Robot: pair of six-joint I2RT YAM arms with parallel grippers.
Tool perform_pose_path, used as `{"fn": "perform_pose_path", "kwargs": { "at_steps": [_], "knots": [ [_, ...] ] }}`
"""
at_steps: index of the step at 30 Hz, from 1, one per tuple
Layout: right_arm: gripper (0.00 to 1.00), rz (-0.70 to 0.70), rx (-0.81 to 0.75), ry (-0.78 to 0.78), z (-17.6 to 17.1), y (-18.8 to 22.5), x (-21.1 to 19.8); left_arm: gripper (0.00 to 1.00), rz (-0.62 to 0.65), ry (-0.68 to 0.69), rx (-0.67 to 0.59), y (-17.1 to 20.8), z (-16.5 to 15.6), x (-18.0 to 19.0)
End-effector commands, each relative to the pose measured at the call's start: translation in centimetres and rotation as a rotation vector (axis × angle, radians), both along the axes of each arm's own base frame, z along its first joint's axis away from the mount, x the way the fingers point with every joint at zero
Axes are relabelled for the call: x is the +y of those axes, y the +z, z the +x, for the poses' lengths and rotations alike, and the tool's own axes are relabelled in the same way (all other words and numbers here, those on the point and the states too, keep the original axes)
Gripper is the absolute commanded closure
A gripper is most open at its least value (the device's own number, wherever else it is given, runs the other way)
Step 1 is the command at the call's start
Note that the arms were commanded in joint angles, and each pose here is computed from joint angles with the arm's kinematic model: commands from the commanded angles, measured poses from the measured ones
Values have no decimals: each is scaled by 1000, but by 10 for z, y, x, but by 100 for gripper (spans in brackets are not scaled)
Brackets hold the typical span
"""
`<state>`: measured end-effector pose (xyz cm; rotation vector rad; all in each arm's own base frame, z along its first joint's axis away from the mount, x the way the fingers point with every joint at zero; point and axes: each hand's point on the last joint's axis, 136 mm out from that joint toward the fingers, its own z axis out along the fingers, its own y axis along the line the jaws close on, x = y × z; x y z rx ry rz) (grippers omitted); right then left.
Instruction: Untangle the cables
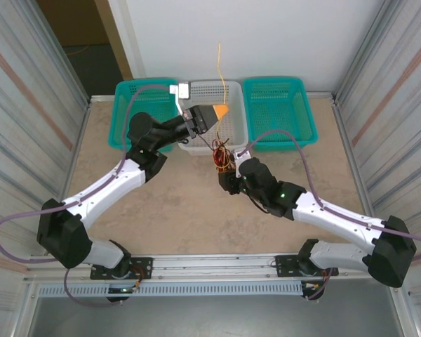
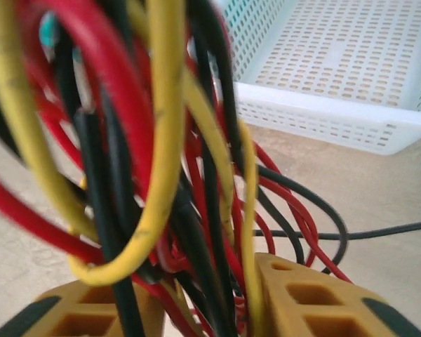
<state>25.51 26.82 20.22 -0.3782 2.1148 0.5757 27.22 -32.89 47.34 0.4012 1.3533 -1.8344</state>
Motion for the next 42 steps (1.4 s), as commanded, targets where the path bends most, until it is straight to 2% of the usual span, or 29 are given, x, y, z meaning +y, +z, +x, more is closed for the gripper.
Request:
{"fn": "perform_pose_path", "kwargs": {
  "at_steps": [1, 4, 5, 8, 15, 20, 23, 24, 26, 29, 35, 37, 39, 40, 42],
  "knots": [
    [80, 9, -17, 10, 3, 8, 8, 100, -105, 3, -76, 51, -21, 20],
    [97, 14, -2, 11, 3, 4, 10, 100, -111, 9, -77, 55, -19, 22],
    [100, 15, 3, 9, 2, 2, 10, 100, -109, 20, -75, 56, -16, 24],
    [100, 13, 44, 0, -1, -16, 7, 100, -116, 82, -79, 66, -8, 37],
    [100, 24, 228, -26, -21, -82, 1, 100, -71, 362, -78, 79, 23, 85],
    [100, 23, 331, -29, -29, -100, 4, 100, 92, 620, 25, 35, 61, 123],
    [99, 24, 430, -9, -30, -111, 9, 100, 134, 706, 113, 5, 81, 149],
    [96, 21, 449, -2, -31, -113, 12, 100, 122, 706, 141, -1, 86, 155],
    [81, 12, 472, 13, -35, -115, 15, 100, 106, 675, 171, -10, 90, 157],
    [60, 6, 468, 2, -34, -110, 13, 100, 144, 607, 200, -33, 88, 140],
    [40, 20, 430, -16, -32, -84, 6, 100, 236, 490, 229, -78, 73, 100],
    [35, 22, 408, -26, -30, -74, 2, 100, 259, 492, 200, -76, 70, 98],
    [32, 22, 393, -42, -27, -66, -5, 100, 296, 548, 176, -68, 72, 106],
    [24, 24, 385, -48, -26, -61, -8, 100, 312, 576, 157, -61, 73, 110],
    [19, 36, 368, -57, -23, -53, -13, 100, 325, 601, 133, -45, 76, 117]
  ]
}}
